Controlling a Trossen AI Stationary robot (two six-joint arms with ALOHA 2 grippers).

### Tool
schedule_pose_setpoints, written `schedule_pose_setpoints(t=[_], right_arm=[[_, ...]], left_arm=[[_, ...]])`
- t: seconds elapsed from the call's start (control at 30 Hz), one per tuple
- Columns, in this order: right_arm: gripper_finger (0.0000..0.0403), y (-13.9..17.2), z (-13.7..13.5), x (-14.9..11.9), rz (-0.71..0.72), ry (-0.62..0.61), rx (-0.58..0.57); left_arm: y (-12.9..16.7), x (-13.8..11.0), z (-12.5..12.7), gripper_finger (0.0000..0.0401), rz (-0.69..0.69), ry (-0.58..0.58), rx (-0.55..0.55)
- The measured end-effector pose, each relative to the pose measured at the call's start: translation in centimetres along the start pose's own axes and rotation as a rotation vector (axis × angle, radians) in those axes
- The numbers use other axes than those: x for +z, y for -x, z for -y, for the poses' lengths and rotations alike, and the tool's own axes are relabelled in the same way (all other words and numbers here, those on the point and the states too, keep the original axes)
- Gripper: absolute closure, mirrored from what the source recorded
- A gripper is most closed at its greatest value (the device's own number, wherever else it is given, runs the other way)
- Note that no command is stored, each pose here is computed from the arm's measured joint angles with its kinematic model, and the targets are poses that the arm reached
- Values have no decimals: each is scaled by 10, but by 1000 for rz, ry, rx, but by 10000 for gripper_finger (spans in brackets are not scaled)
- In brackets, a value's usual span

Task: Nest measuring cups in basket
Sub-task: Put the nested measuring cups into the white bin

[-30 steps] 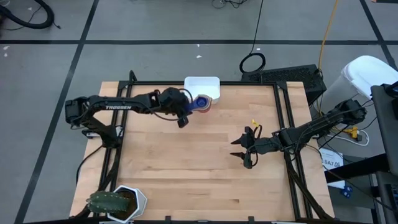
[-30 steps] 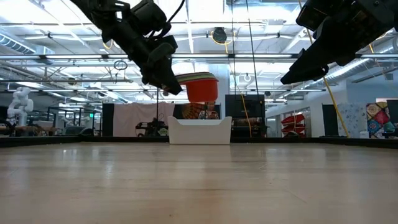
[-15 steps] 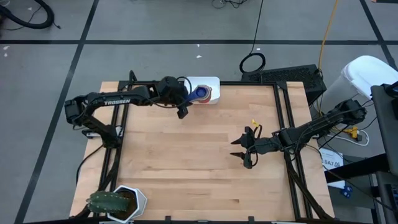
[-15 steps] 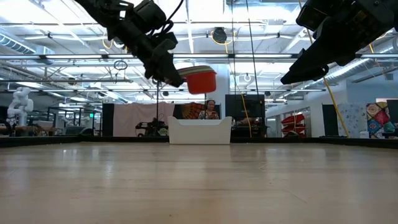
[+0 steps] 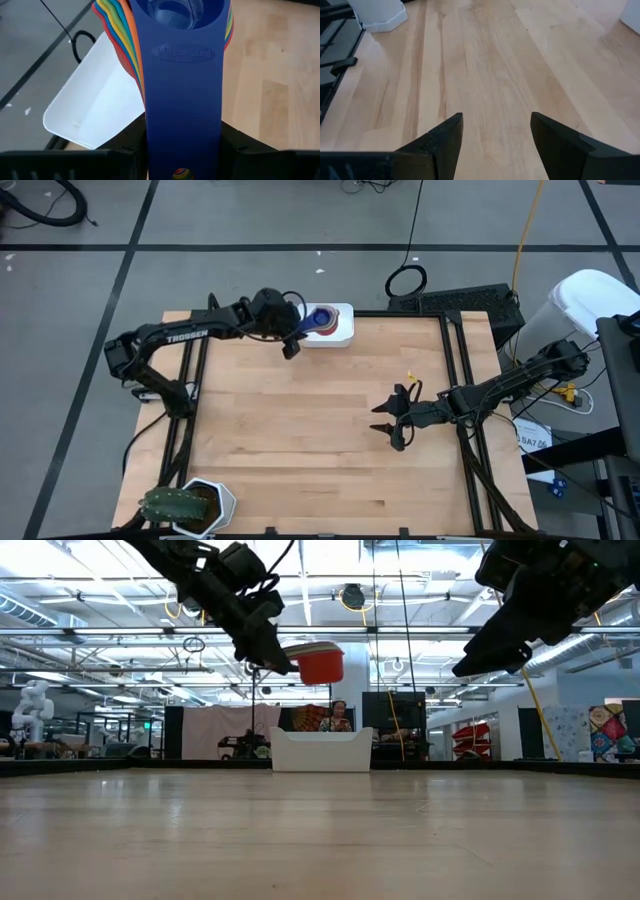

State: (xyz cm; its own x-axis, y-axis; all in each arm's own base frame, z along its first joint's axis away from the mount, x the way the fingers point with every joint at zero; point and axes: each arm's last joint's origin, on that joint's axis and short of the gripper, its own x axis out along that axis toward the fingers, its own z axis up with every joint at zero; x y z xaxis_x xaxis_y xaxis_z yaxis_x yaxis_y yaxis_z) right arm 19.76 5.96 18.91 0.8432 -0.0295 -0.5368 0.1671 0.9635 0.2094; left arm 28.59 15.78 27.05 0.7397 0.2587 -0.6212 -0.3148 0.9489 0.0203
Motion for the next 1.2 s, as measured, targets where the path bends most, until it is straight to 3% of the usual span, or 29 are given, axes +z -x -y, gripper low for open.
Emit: schedule_pose_setpoints(t=[0.33, 0.83, 1.2], right_arm=[[179, 0, 0, 1, 5, -28, 4], [179, 0, -2, 4, 38, -9, 20], [179, 0, -2, 3, 34, -15, 19]], left_arm=[[-22, -11, -22, 263, -36, 31, -78], [-55, 23, -42, 263, -120, -45, -93], [-78, 13, -64, 263, -166, -22, -138]])
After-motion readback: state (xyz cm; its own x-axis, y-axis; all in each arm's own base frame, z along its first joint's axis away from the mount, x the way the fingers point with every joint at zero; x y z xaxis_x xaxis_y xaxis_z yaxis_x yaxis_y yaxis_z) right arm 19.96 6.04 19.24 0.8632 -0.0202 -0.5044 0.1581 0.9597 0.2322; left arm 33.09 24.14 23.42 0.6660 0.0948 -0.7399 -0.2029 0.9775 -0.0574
